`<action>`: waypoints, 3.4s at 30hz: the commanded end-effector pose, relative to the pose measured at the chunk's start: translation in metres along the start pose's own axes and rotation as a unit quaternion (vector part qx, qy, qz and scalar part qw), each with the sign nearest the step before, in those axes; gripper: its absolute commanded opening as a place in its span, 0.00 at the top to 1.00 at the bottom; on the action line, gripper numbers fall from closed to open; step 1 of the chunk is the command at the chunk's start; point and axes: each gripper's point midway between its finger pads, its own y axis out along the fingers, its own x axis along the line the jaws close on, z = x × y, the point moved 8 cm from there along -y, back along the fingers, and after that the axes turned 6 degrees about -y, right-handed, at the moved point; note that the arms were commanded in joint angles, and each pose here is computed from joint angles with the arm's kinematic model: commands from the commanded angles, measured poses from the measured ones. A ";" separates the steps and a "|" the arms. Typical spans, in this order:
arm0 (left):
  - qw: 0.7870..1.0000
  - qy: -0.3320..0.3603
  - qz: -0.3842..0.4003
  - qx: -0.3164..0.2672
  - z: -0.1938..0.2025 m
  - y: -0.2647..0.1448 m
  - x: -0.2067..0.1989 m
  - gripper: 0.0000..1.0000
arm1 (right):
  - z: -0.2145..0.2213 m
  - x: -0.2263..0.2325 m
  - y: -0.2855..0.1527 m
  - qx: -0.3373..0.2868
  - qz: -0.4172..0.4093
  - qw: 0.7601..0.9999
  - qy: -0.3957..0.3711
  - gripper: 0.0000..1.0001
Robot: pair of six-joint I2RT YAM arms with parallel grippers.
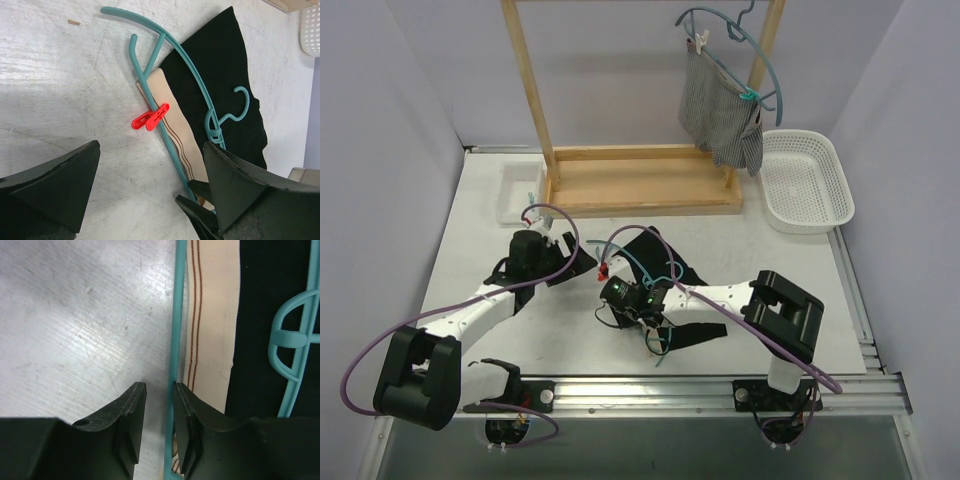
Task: Remove the underwear clipped to the hanger
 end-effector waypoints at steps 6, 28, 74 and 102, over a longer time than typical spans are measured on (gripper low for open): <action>1.000 -0.004 0.004 -0.005 -0.006 0.002 -0.002 0.06 | 0.017 -0.009 0.015 0.031 0.036 0.999 0.012 0.76; 0.996 -0.052 0.066 0.012 -0.013 0.022 -0.020 0.06 | -0.031 -0.024 -0.031 -0.067 -0.011 0.996 0.066 1.00; 0.986 -0.089 0.126 0.064 -0.016 0.049 -0.057 0.49 | -0.034 -0.030 -0.038 -0.098 -0.020 0.991 0.089 1.00; 0.992 -0.091 0.008 -0.083 -0.108 -0.025 -0.020 0.98 | -0.005 -0.060 -0.001 -0.048 0.031 0.990 0.125 1.00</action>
